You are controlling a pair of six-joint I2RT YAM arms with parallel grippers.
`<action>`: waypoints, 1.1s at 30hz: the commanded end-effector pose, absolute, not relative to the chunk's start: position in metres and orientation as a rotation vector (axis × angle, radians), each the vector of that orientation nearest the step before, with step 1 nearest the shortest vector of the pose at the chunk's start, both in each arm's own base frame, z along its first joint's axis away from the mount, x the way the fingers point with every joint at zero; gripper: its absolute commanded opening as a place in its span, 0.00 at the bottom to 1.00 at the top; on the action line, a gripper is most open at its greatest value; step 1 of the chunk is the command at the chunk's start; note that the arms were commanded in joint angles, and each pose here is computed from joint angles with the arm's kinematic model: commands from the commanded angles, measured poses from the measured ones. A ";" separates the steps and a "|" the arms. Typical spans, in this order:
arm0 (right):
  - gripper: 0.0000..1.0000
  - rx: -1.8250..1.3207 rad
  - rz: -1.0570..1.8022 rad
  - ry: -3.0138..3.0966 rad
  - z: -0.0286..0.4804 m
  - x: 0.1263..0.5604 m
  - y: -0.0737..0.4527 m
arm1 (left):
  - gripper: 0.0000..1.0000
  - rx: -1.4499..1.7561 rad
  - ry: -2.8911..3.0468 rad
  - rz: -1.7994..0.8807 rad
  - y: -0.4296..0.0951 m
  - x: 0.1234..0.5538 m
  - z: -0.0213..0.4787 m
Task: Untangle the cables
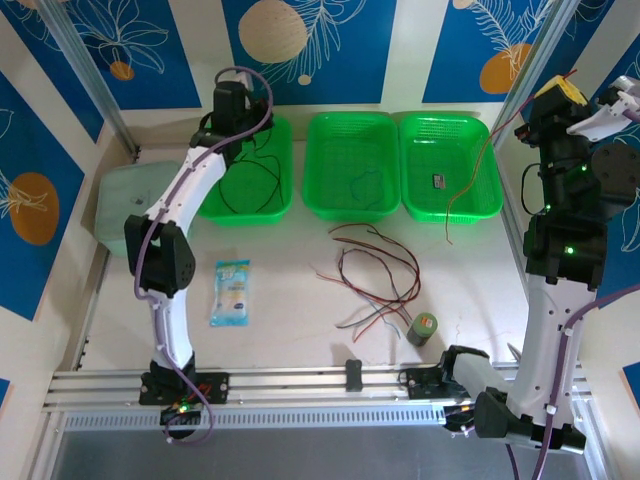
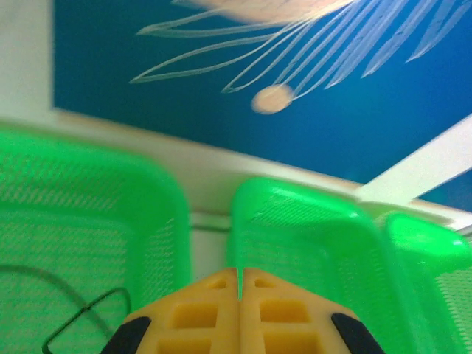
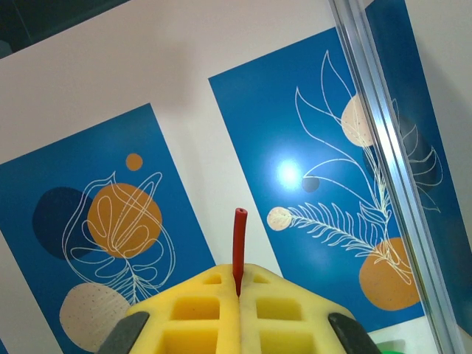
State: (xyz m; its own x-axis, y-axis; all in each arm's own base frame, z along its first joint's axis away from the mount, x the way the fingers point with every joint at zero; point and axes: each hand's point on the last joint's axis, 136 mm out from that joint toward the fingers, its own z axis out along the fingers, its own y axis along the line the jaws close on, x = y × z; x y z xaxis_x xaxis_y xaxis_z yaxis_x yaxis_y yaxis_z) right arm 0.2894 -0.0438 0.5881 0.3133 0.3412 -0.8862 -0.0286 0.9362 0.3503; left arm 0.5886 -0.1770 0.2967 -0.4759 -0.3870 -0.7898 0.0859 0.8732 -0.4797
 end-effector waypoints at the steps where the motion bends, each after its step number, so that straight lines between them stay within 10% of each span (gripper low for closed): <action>1: 0.00 0.279 0.246 1.209 0.594 0.285 -0.042 | 0.00 -0.307 1.975 -0.533 -0.152 0.579 0.308; 15: 0.00 0.246 0.300 1.227 0.604 0.292 -0.032 | 0.01 -0.482 2.315 -0.422 -0.122 0.568 0.147; 24: 0.00 0.220 0.332 1.246 0.609 0.303 -0.024 | 0.50 -0.472 2.429 -0.383 -0.118 0.556 0.105; 33: 0.00 0.175 0.327 1.244 0.622 0.318 -0.017 | 0.64 -0.371 2.332 -0.310 -0.108 0.558 0.164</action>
State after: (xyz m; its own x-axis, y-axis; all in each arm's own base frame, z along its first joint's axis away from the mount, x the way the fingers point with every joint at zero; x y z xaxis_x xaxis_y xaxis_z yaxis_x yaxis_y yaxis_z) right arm 0.3228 -0.0242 0.6034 0.2479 0.3643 -0.8977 -0.1190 0.9310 0.3449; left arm 0.5549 -0.1203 0.1056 -0.7473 -0.3820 -0.5437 -0.2153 0.9133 -0.3458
